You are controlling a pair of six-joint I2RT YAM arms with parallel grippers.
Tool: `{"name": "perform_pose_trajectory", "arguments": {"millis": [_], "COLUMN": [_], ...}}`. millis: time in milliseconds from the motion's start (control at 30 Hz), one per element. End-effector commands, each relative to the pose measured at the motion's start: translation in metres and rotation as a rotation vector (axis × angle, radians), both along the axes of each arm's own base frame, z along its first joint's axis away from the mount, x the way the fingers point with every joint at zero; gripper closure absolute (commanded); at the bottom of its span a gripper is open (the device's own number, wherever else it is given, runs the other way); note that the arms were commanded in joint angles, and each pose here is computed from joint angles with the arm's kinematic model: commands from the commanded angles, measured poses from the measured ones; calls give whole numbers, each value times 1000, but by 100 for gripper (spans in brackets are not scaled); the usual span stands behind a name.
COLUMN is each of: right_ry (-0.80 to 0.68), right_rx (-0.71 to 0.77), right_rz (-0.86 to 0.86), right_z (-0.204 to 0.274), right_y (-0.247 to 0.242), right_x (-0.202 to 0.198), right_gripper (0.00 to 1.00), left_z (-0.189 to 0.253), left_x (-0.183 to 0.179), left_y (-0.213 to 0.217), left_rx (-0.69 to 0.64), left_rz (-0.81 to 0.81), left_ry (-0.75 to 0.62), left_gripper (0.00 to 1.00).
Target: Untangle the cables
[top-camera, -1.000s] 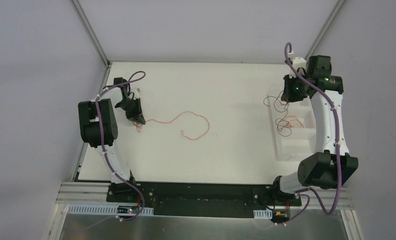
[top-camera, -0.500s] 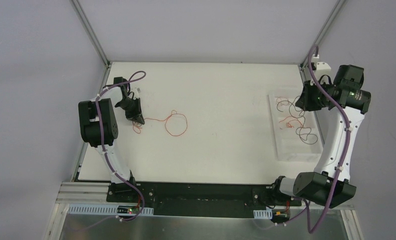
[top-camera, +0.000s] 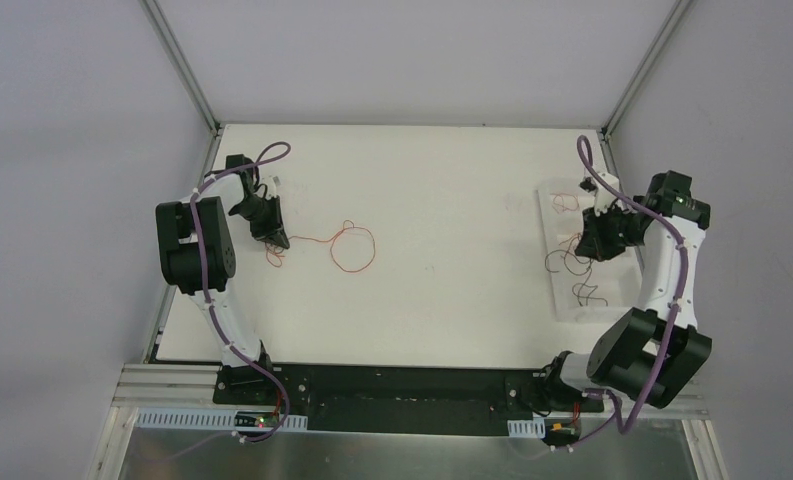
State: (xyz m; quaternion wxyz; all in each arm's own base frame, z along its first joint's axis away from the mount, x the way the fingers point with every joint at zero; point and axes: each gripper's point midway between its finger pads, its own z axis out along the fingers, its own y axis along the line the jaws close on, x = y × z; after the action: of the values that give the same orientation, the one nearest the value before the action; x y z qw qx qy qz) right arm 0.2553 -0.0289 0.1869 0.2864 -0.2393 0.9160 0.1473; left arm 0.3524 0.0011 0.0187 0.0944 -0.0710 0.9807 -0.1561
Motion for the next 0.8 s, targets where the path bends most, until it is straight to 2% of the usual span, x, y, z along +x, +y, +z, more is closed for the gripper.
{"name": "perform_pose_trajectory", "arguments": {"millis": [0, 267, 533, 633, 767], "right_ry": [17, 213, 331, 345, 326], "right_rx": [-107, -194, -226, -206, -151], "right_rz": [133, 205, 105, 60, 31], "right_z": [-29, -69, -97, -96, -79], "right_y": [-27, -61, -82, -82, -70], "right_x": [-11, -53, -49, -46, -45], "right_gripper": [100, 100, 99, 78, 56], "left_z": [-5, -6, -3, -1, 4], "left_x": [-16, -19, -22, -22, -23], "left_y": [6, 5, 4, 1, -17], "left_rx": [25, 19, 17, -1, -72], "left_rz": [-15, -12, -15, -13, -20], "left_ry": [42, 49, 44, 39, 37], "left_gripper": [100, 100, 100, 100, 100]}}
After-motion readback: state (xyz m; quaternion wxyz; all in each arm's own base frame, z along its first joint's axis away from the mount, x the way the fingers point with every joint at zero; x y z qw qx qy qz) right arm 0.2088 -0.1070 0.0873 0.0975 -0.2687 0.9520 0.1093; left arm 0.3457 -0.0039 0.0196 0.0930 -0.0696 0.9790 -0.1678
